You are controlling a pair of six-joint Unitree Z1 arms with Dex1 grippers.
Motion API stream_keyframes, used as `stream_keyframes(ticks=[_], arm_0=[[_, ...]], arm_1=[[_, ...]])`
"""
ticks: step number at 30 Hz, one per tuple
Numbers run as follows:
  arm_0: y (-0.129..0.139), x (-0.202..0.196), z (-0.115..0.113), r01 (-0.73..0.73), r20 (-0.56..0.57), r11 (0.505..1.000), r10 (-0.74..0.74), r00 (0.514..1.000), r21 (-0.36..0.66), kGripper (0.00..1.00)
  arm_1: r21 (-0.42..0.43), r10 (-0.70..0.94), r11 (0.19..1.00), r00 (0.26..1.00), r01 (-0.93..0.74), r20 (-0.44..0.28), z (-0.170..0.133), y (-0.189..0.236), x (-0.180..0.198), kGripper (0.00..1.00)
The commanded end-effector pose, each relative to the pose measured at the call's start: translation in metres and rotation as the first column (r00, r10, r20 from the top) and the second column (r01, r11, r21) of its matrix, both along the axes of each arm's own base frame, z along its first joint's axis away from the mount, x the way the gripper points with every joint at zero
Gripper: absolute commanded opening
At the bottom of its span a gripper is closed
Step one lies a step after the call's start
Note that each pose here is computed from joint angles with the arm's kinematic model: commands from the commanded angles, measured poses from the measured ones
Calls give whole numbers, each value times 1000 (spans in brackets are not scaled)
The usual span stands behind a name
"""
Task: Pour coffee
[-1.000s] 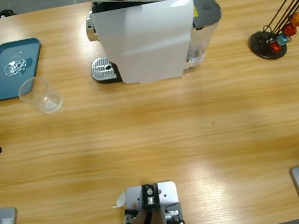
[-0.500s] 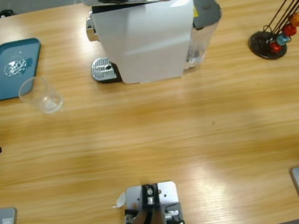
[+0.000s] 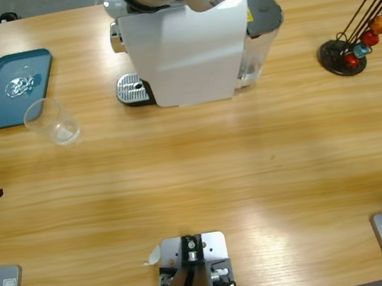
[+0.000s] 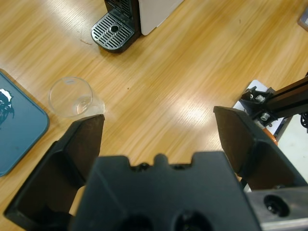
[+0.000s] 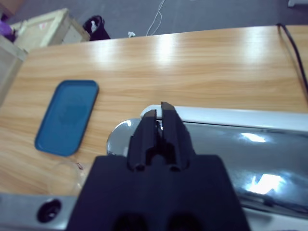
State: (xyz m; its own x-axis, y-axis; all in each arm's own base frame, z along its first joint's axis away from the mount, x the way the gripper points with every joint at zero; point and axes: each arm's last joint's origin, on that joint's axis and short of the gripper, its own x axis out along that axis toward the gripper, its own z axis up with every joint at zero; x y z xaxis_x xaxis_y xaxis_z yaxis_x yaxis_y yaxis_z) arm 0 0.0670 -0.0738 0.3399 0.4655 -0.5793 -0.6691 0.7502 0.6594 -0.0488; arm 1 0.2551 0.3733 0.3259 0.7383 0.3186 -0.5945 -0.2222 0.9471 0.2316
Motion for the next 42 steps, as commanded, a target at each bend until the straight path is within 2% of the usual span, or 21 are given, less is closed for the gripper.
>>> stream_keyframes(ticks=[1, 4, 9, 11, 12, 15, 17, 20, 24, 29, 35, 42], arm_0=[[2, 8, -14, -105, 11, 994, 105, 994, 34, 1000], [-3, 14, -16, -125, 2, 992, 125, 992, 36, 1000], [-6, 23, -27, -195, -42, 978, 198, 979, 75, 1000], [-3, 31, -33, -259, -68, 961, 265, 962, 94, 1000], [-3, 36, -35, -287, -82, 952, 297, 952, 109, 1000], [-7, 56, -46, -343, -119, 926, 363, 924, 160, 1000], [-14, 71, -58, -355, -133, 915, 383, 914, 189, 1000], [-19, 83, -71, -386, -84, 907, 404, 911, 170, 1000], [-20, 95, -79, -403, -29, 906, 410, 912, 131, 1000], [-16, 112, -95, -420, -39, 882, 437, 898, 215, 1000], [-27, 130, -117, -363, -88, 896, 395, 914, 254, 1000], [-34, 140, -133, -333, -112, 903, 374, 921, 272, 1000]], arm_1=[[-144, 176, 975, 984, -172, 20, 21, -2, -22, 934], [-69, 186, 981, 979, -180, 86, 68, -16, -30, 959], [2, 188, 982, 972, -190, 143, 110, -44, -46, 934], [26, 182, 982, 969, -189, 165, 123, -60, -56, 970], [10, 179, 983, 971, -183, 158, 120, -69, -60, 997], [-54, 185, 982, 973, -180, 136, 106, -101, -77, 1000], [-68, 200, 979, 972, -192, 127, 101, -126, -92, 1000], [-80, 207, 977, 972, -199, 111, 89, -165, -114, 1000], [-89, 213, 975, 973, -205, 91, 75, -192, -129, 1000], [-108, 200, 975, 979, -194, 45, 51, -194, -131, 1000], [-172, 207, 963, 978, -209, -30, 19, -188, -128, 1000], [-168, 198, 965, 979, -202, -40, 10, -186, -127, 1000]])
